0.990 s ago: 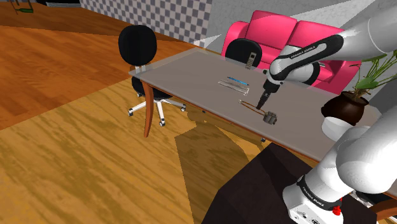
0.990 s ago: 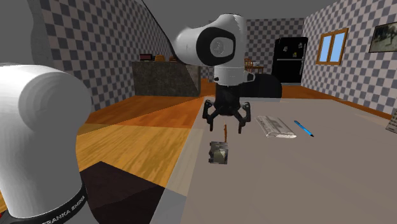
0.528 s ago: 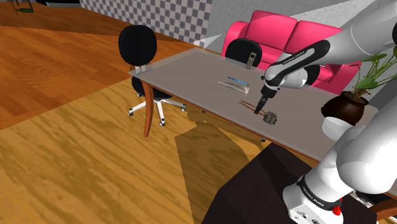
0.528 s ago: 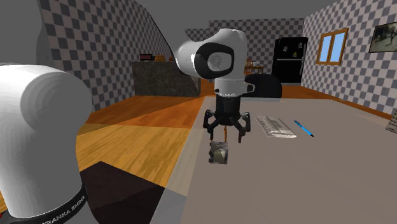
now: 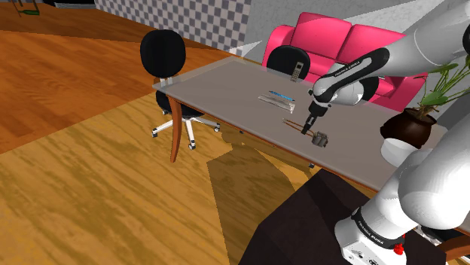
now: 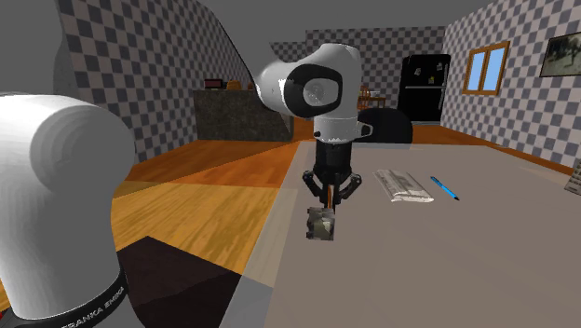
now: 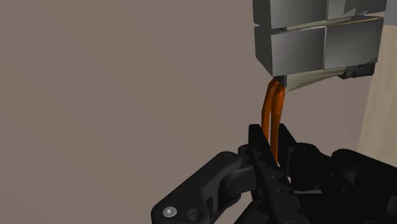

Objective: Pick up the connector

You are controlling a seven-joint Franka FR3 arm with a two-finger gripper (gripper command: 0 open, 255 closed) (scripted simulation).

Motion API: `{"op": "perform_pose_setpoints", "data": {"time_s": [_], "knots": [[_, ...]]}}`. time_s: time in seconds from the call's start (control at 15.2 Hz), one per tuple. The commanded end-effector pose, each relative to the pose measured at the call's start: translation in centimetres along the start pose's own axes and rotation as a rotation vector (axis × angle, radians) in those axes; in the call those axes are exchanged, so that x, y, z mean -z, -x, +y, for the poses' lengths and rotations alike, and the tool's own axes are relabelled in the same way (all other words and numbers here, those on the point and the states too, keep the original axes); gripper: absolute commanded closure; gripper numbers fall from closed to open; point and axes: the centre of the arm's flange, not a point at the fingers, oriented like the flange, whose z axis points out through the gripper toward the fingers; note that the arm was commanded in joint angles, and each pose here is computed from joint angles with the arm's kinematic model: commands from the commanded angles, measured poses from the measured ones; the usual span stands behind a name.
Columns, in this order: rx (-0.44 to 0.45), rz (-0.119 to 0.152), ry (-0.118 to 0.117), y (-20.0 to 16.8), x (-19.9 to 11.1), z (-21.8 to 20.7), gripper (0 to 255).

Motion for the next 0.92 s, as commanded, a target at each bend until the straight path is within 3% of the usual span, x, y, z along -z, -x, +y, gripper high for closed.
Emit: {"op": "perform_pose_setpoints", "data": {"time_s": [0.0,0.86], "knots": [[0.0,0.0,0.0,0.0,0.0,0.0,255],[0.0,0.0,0.0,-0.5,6.3,0.0,255]]}}
